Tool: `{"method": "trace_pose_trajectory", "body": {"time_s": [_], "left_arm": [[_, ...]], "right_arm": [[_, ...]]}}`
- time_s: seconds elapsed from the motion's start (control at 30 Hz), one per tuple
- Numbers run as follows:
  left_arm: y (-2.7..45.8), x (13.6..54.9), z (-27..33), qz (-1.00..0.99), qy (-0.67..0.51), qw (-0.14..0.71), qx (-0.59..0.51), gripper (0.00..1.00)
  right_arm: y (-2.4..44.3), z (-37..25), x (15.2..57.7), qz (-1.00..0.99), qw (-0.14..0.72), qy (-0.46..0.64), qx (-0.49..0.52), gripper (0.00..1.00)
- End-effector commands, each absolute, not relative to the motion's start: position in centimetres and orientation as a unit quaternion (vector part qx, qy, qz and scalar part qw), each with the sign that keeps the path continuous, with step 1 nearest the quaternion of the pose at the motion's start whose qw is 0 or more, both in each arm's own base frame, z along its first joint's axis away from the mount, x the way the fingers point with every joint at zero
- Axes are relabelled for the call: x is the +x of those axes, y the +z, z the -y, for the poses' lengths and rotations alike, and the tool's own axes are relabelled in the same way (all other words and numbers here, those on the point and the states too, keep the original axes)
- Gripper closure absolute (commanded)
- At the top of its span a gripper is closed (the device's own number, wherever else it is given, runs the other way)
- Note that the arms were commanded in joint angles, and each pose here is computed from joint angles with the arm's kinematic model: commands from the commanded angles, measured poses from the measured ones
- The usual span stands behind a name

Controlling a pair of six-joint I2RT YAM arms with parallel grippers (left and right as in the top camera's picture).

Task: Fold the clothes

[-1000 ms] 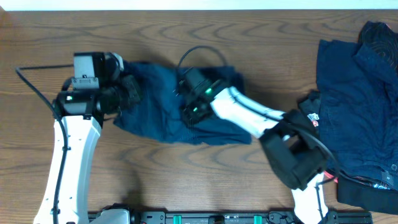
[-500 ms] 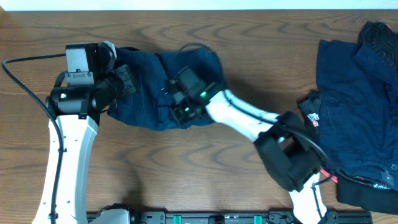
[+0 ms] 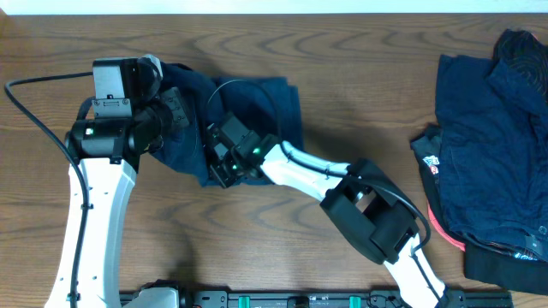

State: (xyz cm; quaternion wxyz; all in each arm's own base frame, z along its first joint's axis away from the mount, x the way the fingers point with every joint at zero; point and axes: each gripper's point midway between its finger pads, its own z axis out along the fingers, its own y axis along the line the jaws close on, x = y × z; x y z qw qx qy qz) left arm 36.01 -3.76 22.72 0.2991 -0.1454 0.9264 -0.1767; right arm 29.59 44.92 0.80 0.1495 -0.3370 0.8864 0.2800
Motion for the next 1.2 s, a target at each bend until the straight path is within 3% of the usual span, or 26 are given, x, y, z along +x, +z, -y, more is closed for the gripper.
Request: {"method": "trace_pose_trajectory", "body": {"time_s": [0.0,0.2,0.4,0.73,0.97,1.17], "left_arm": [[23.7,36.4,3.9,-0.922,-0.180,0.311,-0.146,0.94],[22.6,36.2,3.9,-0.926,-0.178,0.298,-0.149,0.94],[20.9,37.0,4.5,-0.932,-0.178,0.279,-0.145,0.94],[18.1,40.3,9.7,-0.937,-0.197,0.277,-0.084,0.94],[16.8,40.5,13.1,-0.940,-0.206,0.267,-0.048,0.94],[14.9,39.9,15.7,-0.948,-0.208,0.240,-0.021,0.94]], "right_arm": [[0.0,-45.3,28.0,-0.888,0.129,0.280,-0.342,0.62],[5.0,-41.8,31.7,-0.902,0.164,0.263,-0.301,0.60],[8.1,-33.6,36.3,-0.933,0.191,0.180,-0.247,0.59],[1.0,-21.6,37.2,-0.982,0.064,0.064,-0.165,0.61],[-2.8,-21.2,35.2,-0.985,0.002,0.066,-0.162,0.63],[-3.3,-21.8,34.4,-0.983,-0.009,0.063,-0.172,0.63]]}}
